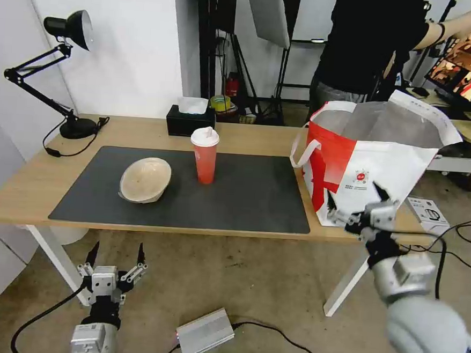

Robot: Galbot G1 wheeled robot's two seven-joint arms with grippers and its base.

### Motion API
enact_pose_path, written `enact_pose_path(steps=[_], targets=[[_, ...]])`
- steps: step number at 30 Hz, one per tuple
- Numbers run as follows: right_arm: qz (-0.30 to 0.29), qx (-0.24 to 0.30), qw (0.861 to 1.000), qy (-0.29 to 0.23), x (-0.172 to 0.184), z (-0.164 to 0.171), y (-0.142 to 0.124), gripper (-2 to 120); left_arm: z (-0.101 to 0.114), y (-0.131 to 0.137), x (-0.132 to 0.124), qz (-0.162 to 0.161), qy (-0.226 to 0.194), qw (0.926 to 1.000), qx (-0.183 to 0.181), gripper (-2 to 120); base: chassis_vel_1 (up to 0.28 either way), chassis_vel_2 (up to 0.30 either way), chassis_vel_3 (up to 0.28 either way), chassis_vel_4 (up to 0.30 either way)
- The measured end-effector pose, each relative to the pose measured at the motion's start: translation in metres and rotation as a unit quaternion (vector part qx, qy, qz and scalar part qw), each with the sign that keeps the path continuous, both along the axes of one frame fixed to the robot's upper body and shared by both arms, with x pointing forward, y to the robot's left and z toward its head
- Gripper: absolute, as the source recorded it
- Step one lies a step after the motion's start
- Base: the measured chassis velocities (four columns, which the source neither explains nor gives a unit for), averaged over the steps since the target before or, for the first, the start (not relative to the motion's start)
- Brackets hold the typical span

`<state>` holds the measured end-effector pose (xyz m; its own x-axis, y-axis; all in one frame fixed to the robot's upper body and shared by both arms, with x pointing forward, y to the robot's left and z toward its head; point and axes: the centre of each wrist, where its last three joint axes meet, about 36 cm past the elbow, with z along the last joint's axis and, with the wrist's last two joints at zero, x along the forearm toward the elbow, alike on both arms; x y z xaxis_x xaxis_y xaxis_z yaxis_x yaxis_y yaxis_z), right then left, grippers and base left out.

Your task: Pick up the trash from the table and place it into the takeout bag.

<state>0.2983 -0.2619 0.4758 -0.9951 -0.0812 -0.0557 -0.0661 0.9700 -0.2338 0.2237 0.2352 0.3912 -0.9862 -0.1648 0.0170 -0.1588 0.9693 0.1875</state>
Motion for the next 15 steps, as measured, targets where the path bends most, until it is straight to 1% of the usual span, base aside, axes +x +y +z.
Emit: enact_pose_path(steps=[1, 5, 15], targets=[[0.000, 0.000, 1.000, 0.000, 0.000, 0.000, 0.000, 100, 0.000, 0.000, 0.000, 0.000, 0.000, 1.0000, 0.000, 100, 0.000, 0.000, 0.000, 0.000], [-0.025, 0.007, 1.000, 0.013, -0.013, -0.021, 0.010, 100, -0.001, 0.000, 0.000, 0.000, 0.001, 1.0000, 0.000, 100, 0.000, 0.000, 0.000, 0.000], [-0.049, 0.003, 0.998, 0.034, -0.023, -0.064, 0.012, 100, -0.003, 0.000, 0.001, 0.000, 0.002, 1.0000, 0.000, 100, 0.000, 0.000, 0.000, 0.000]])
